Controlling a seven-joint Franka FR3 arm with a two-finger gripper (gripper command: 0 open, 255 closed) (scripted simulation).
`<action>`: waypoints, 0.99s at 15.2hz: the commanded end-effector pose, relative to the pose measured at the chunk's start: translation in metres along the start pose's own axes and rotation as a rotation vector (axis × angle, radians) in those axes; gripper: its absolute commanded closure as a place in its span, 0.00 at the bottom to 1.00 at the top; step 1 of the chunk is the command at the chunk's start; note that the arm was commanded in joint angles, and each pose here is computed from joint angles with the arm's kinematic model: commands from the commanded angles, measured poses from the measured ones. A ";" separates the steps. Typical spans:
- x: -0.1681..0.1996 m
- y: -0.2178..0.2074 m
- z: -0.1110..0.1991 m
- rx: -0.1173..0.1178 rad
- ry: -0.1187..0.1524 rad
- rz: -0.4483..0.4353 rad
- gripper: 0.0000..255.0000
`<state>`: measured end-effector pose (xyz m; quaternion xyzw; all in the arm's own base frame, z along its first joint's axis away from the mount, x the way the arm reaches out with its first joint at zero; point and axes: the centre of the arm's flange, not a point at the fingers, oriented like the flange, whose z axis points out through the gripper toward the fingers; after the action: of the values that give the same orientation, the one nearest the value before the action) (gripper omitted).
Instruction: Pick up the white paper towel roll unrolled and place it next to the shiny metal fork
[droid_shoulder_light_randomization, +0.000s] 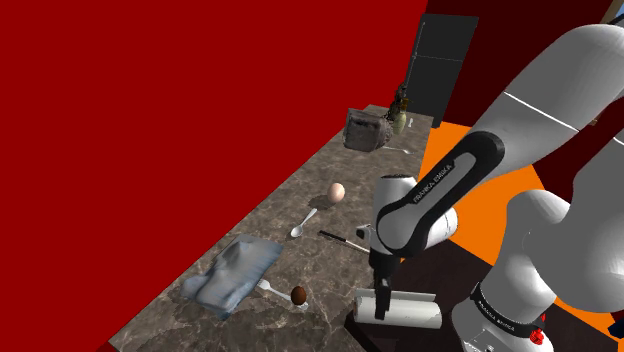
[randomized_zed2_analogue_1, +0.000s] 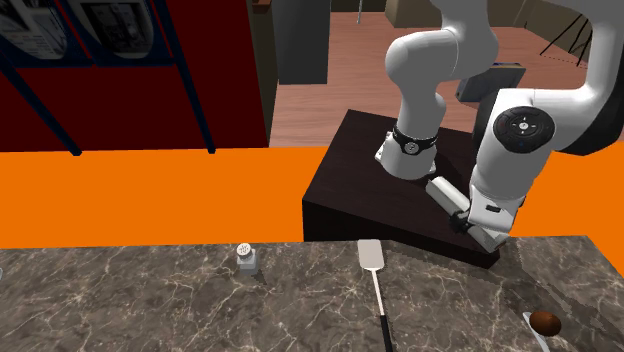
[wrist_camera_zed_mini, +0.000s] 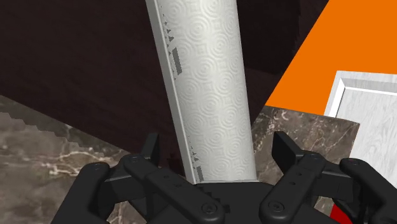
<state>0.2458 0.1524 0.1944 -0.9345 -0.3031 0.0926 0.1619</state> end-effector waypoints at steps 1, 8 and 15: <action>0.000 0.000 0.002 -0.001 0.000 0.000 0.00; 0.000 0.000 0.002 0.000 0.001 0.000 1.00; 0.000 0.000 0.002 0.000 0.001 0.000 1.00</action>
<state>0.2455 0.1535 0.1925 -0.9345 -0.3034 0.0921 0.1619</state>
